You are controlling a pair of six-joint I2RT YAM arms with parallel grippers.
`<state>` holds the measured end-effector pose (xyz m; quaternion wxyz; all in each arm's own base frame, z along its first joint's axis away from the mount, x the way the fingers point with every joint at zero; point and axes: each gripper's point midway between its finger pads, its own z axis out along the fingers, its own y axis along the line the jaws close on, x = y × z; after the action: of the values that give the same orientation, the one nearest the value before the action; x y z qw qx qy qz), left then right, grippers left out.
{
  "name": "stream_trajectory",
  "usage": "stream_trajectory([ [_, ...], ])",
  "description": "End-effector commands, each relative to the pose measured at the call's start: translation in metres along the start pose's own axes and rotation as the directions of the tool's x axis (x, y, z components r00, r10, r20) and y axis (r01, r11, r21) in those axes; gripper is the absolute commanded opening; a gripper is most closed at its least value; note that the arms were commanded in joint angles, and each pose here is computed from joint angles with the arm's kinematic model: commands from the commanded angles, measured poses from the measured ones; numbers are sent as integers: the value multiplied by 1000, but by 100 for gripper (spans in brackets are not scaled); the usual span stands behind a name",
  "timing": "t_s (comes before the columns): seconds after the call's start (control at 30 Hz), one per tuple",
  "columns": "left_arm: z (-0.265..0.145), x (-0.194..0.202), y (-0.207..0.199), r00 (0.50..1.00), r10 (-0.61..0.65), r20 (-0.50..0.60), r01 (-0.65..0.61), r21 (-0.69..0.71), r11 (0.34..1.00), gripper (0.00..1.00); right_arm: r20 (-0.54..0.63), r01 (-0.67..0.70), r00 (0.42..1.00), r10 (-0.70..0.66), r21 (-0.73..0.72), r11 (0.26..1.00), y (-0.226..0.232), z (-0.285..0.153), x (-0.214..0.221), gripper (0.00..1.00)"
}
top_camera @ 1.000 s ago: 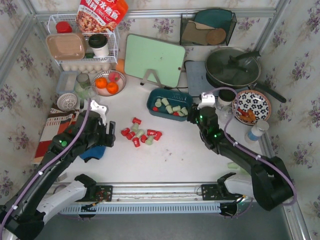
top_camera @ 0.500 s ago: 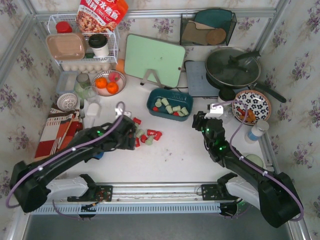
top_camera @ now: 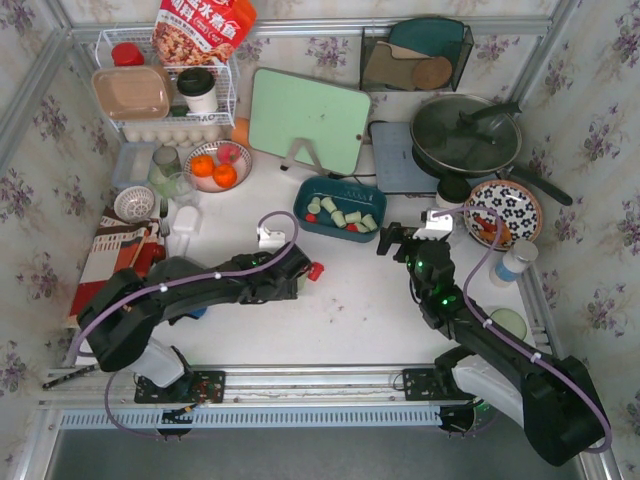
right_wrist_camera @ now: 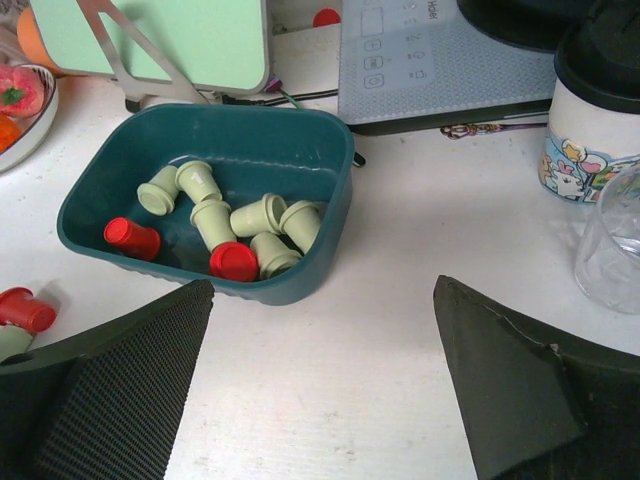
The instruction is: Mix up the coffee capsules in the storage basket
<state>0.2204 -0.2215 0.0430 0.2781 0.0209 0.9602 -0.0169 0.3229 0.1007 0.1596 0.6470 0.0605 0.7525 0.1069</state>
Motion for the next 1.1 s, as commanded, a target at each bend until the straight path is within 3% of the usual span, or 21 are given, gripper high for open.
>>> stream_trajectory([
  [0.0, 12, -5, -2, 994, -103, 38, 105, -40, 994, 71, 51, -28, 998, 28, -4, 1000, 3, 1, -13, 100],
  [0.13, 18, -4, 4, 987, -147, 67, 152, -77, 985, 69, 56, -35, 998, 35, -4, 999, 3, 0, -15, 100],
  [0.43, 27, -14, 9, 981, -148, 126, 165, -129, 978, 40, 54, -41, 998, 42, -16, 999, 5, 0, -16, 100],
  [0.77, 26, -17, 11, 982, -132, 137, 152, -150, 977, 26, 45, -41, 998, 42, -27, 999, 8, 1, -15, 100],
  [1.07, -26, -64, -13, 969, -53, 243, 56, -8, 998, 24, 41, -46, 998, 47, -29, 999, 9, 1, -14, 100],
])
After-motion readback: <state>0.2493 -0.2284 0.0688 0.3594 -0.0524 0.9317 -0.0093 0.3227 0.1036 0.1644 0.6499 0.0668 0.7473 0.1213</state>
